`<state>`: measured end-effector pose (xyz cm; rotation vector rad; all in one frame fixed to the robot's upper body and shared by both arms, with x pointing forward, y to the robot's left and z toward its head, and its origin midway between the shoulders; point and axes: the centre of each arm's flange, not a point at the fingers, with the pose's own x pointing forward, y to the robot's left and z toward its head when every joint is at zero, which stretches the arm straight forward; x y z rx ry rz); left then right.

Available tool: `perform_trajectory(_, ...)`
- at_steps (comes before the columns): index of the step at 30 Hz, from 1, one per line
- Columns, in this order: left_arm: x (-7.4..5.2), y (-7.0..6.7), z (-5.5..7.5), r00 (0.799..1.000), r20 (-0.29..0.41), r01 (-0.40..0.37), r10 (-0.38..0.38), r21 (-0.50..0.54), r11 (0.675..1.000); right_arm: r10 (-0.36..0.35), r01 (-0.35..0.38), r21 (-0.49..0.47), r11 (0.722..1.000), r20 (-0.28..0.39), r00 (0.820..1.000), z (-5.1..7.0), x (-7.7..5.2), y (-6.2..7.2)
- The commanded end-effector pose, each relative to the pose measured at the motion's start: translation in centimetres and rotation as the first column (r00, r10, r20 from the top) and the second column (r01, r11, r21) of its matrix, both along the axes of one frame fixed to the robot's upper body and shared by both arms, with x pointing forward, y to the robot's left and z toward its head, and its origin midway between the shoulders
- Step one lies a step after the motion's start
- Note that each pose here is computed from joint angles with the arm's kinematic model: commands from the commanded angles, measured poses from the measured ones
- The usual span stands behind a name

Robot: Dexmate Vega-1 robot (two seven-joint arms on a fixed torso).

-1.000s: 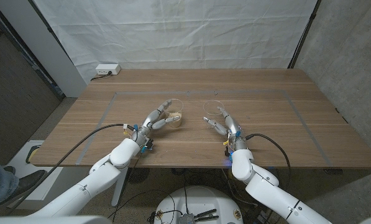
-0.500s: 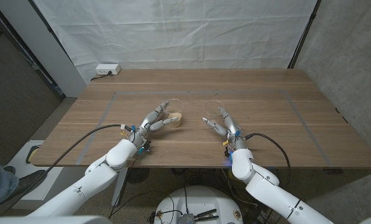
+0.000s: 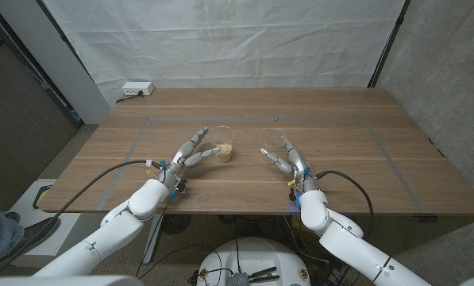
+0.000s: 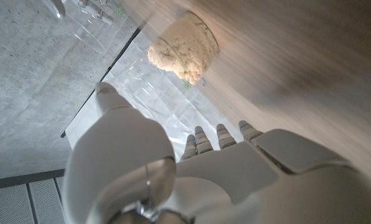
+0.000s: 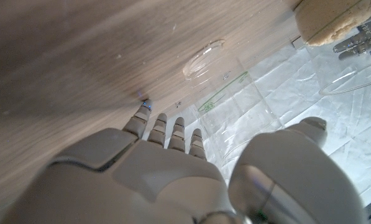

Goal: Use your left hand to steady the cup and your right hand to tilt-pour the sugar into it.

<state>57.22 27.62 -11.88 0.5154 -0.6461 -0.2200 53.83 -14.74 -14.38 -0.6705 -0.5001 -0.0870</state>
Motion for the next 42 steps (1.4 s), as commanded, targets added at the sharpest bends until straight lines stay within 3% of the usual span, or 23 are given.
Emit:
perform_trajectory(1,-0.6,1.6,0.0,0.999,0.002,-0.043,0.043,-0.045,0.998,-0.015,0.003,0.126,0.992,0.100,0.995,-0.5,-0.8,-1.6)
perform_trajectory(5,-0.5,1.7,0.0,0.999,0.002,-0.043,0.043,-0.056,0.998,-0.042,0.031,0.102,0.994,0.107,0.993,0.0,-1.3,-1.9)
perform_trajectory(12,-0.9,2.1,0.3,0.999,0.033,-0.031,0.035,-0.105,0.994,-0.007,-0.014,0.157,0.988,0.131,0.991,0.4,-1.3,-2.2)
perform_trajectory(19,-1.6,3.3,1.0,0.997,0.063,-0.041,0.052,-0.171,0.984,0.038,-0.070,0.216,0.974,0.151,0.988,1.2,-1.8,-2.7)
perform_trajectory(23,-1.8,4.0,1.4,0.995,0.072,-0.051,0.068,-0.215,0.975,0.122,-0.157,0.238,0.959,0.157,0.980,1.8,-1.5,-3.4)
perform_trajectory(25,-1.9,4.3,1.5,0.995,0.075,-0.047,0.066,-0.234,0.971,0.153,-0.204,0.295,0.933,0.189,0.970,1.7,-1.2,-3.6)
perform_trajectory(30,-1.7,4.9,1.6,0.997,0.059,-0.020,0.039,-0.292,0.956,0.179,-0.225,0.273,0.935,0.183,0.967,2.5,-1.1,-3.9)
perform_trajectory(36,-1.6,5.7,1.7,0.999,0.029,-0.011,0.022,-0.345,0.939,0.291,-0.347,0.323,0.881,0.209,0.934,3.0,-0.5,-4.7)
perform_trajectory(42,-1.8,6.5,2.1,0.999,0.034,0.014,-0.002,-0.361,0.933,0.294,-0.358,0.344,0.868,0.227,0.929,3.4,-0.6,-5.6)
